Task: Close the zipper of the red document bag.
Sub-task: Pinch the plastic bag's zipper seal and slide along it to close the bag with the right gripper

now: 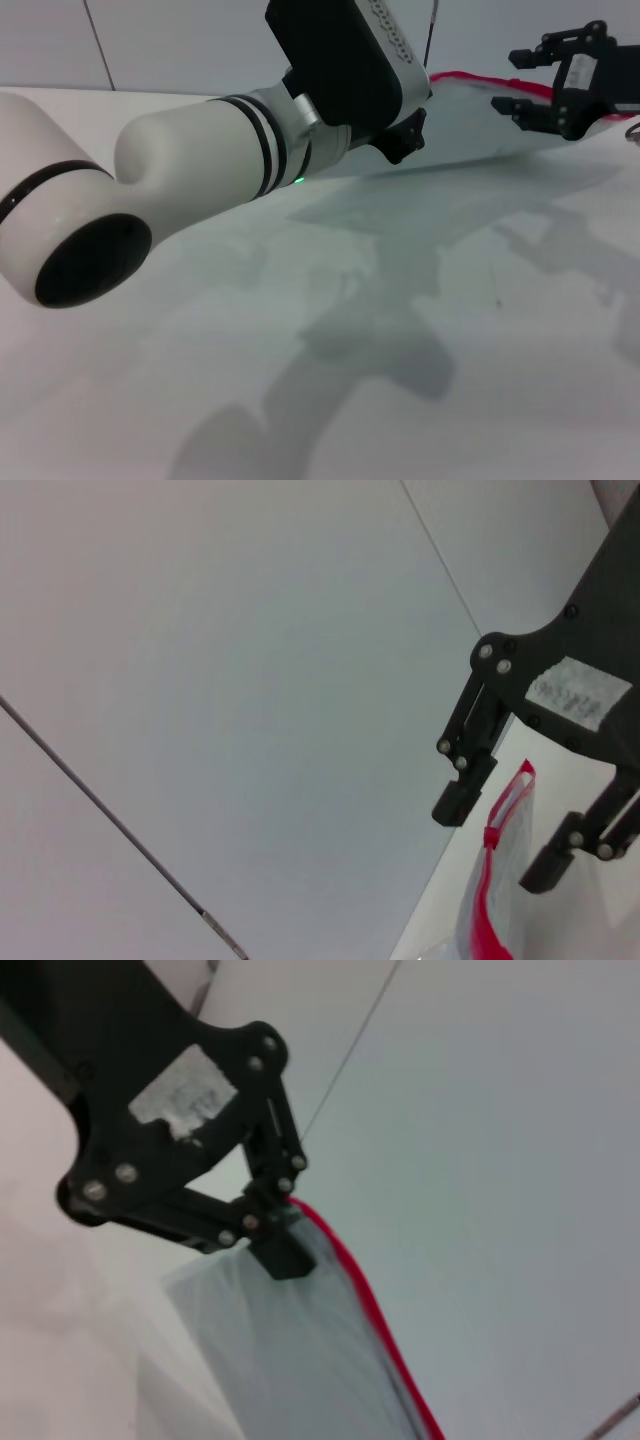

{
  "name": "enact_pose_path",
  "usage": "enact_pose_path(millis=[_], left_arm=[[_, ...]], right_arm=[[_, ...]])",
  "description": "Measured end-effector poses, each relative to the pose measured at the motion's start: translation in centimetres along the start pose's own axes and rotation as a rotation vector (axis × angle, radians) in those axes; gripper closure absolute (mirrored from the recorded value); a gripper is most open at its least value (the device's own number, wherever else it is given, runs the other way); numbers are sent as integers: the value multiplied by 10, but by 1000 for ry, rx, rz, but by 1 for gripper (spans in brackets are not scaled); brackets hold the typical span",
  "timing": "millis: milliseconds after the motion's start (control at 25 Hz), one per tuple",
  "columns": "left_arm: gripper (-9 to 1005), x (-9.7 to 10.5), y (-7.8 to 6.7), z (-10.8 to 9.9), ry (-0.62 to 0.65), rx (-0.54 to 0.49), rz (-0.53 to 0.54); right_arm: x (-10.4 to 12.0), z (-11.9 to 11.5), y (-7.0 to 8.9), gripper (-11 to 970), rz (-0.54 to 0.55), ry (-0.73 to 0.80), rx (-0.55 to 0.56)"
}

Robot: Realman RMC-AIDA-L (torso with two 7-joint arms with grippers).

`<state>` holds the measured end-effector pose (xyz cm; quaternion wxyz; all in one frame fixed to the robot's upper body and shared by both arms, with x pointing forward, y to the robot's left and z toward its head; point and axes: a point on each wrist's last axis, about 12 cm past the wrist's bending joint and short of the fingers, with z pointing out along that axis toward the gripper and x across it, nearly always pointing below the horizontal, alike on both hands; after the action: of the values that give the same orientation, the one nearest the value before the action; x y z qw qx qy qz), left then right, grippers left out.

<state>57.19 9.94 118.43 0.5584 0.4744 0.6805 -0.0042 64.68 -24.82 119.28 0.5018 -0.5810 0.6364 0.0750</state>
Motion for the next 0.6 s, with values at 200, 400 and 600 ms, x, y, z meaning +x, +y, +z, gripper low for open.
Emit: enact_pose_path(millis=[200,400,600], left_arm=[[929,0,0,0,1,2,1],[929,0,-1,0,1,3,2],[928,0,-1,0,1,3,2]], right_arm=[[-3,2,2,467,-62,44,-23],[-3,3,1,475,-76,58,-23],[-8,0,-3,484,-97,55,-3]])
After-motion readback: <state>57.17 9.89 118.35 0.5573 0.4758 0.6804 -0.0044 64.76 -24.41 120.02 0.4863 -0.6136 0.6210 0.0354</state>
